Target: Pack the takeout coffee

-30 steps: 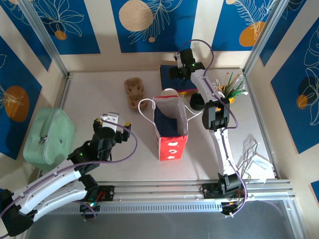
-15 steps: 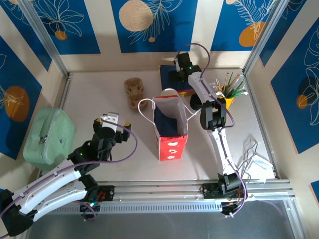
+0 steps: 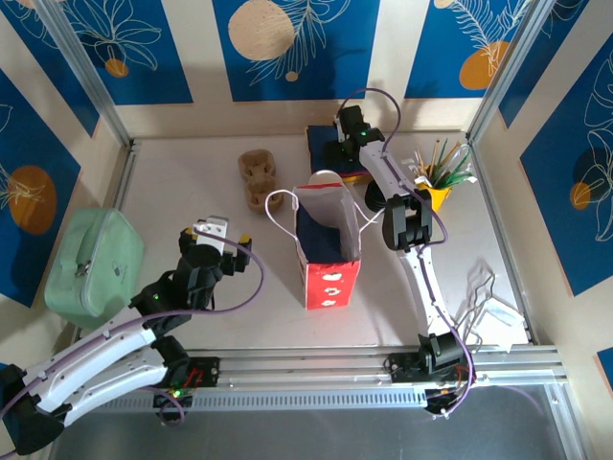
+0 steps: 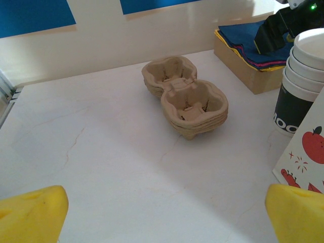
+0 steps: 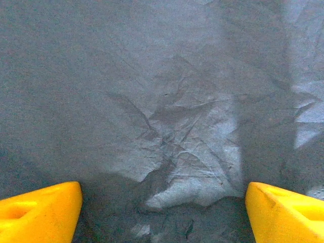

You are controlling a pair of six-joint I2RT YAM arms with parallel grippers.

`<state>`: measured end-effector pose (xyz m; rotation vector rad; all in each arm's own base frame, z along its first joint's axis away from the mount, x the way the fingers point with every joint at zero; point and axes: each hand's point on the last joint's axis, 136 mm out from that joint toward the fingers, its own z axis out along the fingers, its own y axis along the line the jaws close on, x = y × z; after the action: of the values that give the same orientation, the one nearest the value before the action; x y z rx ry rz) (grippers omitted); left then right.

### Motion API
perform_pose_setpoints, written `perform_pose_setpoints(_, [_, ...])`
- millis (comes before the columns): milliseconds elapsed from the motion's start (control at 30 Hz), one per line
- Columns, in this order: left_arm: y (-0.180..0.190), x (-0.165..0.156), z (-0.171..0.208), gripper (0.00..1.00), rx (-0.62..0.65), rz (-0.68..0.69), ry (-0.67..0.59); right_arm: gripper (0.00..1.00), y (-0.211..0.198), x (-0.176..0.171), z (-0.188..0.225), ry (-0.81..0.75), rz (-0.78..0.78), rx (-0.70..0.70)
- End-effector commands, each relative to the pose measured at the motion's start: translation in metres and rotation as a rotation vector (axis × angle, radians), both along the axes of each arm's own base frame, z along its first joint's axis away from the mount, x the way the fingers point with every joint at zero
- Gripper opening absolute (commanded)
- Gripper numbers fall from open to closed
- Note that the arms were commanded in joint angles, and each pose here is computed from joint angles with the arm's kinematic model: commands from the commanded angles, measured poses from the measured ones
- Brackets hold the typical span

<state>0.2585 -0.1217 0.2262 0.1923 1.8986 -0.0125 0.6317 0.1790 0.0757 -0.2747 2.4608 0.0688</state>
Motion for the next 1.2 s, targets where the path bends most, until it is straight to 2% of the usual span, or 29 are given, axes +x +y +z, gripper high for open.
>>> perform_pose_setpoints(0, [0.006,0.002,0.015,0.99,-0.027,0.031,-0.028,0.82,-0.001,-0.006,-0.016,0.049,-0.009,-0.009])
perform_pose_setpoints(100, [0.006,0.001,0.016,0.99,-0.027,0.032,-0.030,0.77,0.000,-0.007,-0.017,0.052,0.002,-0.013])
perform_pose_setpoints(367, [0.009,0.000,0.015,0.99,-0.030,0.034,-0.032,0.53,0.011,-0.007,0.006,0.019,0.035,0.006])
perform_pose_setpoints(733, [0.011,-0.002,0.016,0.99,-0.031,0.039,-0.036,0.35,0.019,-0.006,0.057,-0.047,0.038,0.101])
perform_pose_setpoints(1167, [0.013,-0.003,0.019,1.00,-0.031,0.039,-0.044,0.20,0.011,-0.008,0.101,-0.082,0.016,0.216])
